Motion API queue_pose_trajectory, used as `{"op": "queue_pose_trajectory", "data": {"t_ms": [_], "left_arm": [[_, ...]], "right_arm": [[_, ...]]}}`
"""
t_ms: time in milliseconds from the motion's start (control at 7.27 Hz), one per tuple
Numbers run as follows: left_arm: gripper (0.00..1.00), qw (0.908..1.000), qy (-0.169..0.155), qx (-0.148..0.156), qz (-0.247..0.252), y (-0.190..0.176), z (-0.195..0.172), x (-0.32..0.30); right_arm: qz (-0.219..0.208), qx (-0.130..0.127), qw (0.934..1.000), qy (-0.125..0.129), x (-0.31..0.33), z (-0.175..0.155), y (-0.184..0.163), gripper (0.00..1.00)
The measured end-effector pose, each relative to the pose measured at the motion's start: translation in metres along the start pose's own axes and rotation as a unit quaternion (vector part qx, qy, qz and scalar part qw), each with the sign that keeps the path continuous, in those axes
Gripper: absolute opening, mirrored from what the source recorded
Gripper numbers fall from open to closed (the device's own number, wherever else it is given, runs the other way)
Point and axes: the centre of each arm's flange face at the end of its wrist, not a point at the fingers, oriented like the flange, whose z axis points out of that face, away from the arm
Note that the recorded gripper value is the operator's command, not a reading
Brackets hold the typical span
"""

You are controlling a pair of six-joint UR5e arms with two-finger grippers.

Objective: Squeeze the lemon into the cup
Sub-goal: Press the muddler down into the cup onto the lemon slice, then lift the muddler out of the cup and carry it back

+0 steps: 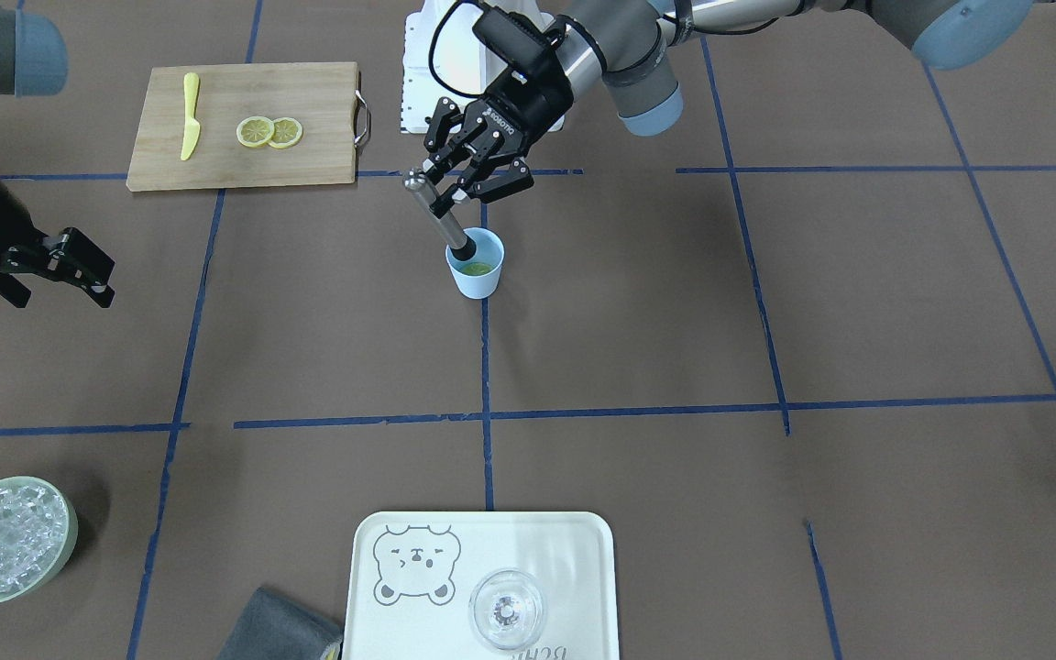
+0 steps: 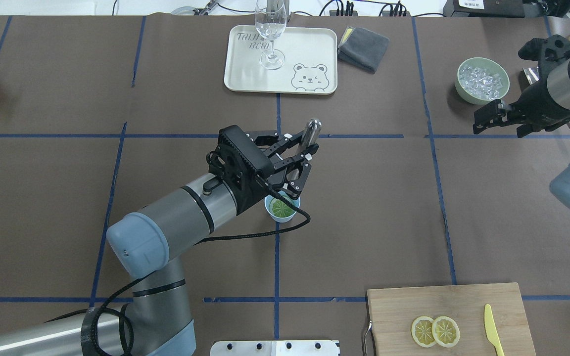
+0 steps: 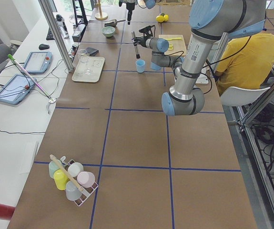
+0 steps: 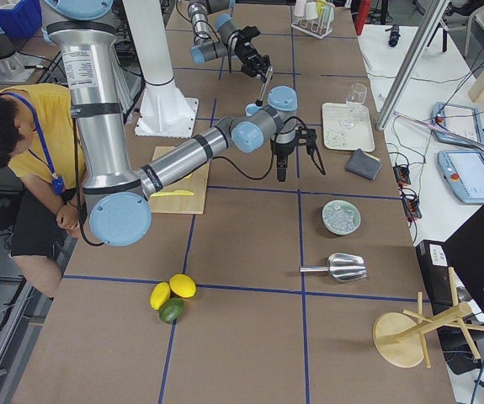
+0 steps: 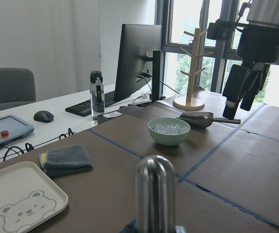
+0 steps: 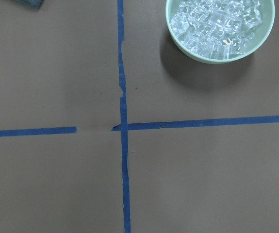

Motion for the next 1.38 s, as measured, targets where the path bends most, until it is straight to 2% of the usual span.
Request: {"op": "queue_pose_trajectory", "data": {"t_ms": [138, 275, 413, 550, 688, 826, 963, 1101, 1239, 1376], "left_arm": [[0.0, 0.9997, -0.003, 0.02, -0.01, -0.026, -0.006, -0.007], [0.0, 0.9995, -0.014, 0.013, -0.024, -0.038, -0.005, -0.015], [0.0, 0.9987, -0.036, -0.026, -0.025, -0.041, 0.002, -0.028], [0.0, 0.995, -0.054, -0.083, -0.013, -0.049, 0.009, -0.052], [0.0, 0.9876, -0.055, -0.147, -0.005, -0.062, 0.011, -0.09], [0.0, 0.9747, -0.051, -0.217, -0.017, -0.073, 0.006, -0.138], [0.0, 0.9556, -0.057, -0.284, -0.056, -0.076, -0.008, -0.19], [0.0, 0.9298, -0.074, -0.343, -0.11, -0.067, -0.031, -0.239], [0.0, 0.8968, -0.103, -0.398, -0.164, -0.047, -0.055, -0.281], [0.0, 0.8592, -0.148, -0.436, -0.223, -0.017, -0.069, -0.315]], "right_arm": [[0.001, -0.001, 1.0, 0.0, 0.001, 0.0, 0.0, 1.0], [0.002, -0.002, 1.0, 0.0, 0.002, 0.0, 0.0, 1.0], [0.003, -0.003, 1.0, 0.001, 0.004, 0.002, 0.001, 1.0], [0.004, -0.004, 1.0, 0.002, 0.005, 0.002, 0.001, 1.0], [0.004, -0.004, 1.0, 0.002, 0.005, 0.003, 0.001, 1.0], [0.005, -0.004, 1.0, 0.002, 0.005, 0.003, 0.001, 1.0], [0.005, -0.004, 1.0, 0.002, 0.004, 0.002, 0.001, 1.0], [0.005, -0.003, 1.0, 0.001, 0.004, 0.001, 0.002, 1.0], [0.005, -0.002, 1.0, 0.0, 0.003, 0.0, 0.002, 1.0], [0.005, -0.001, 1.0, -0.001, 0.002, -0.001, 0.002, 1.0]]}}
